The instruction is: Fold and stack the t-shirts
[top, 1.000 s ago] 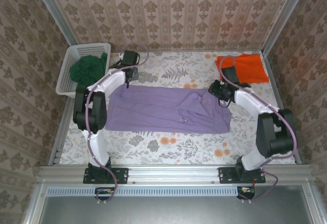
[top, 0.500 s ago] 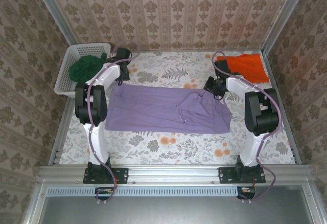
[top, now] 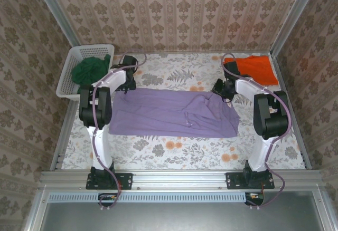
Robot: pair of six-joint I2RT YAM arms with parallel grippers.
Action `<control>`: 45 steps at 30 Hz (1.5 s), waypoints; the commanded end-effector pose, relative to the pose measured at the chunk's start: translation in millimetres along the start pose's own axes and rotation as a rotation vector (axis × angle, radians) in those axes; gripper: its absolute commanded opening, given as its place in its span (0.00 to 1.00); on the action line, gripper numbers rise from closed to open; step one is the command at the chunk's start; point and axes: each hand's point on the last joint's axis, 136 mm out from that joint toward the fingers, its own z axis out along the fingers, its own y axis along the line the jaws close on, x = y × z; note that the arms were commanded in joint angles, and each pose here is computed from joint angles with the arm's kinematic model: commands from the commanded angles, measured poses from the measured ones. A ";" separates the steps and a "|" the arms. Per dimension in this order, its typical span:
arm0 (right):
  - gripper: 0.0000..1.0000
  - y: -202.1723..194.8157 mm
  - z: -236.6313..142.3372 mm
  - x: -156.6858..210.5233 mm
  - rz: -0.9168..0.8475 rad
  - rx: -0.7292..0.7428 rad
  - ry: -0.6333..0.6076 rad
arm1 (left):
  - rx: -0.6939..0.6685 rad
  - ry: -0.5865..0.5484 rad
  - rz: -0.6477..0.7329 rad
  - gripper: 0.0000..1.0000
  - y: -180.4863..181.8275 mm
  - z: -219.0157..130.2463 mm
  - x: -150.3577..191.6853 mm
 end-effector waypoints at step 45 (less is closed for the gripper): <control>0.46 -15.2 -11.6 -11.0 0.021 -0.011 -0.015 | 0.070 -0.045 -0.212 0.65 28.1 -9.5 -13.6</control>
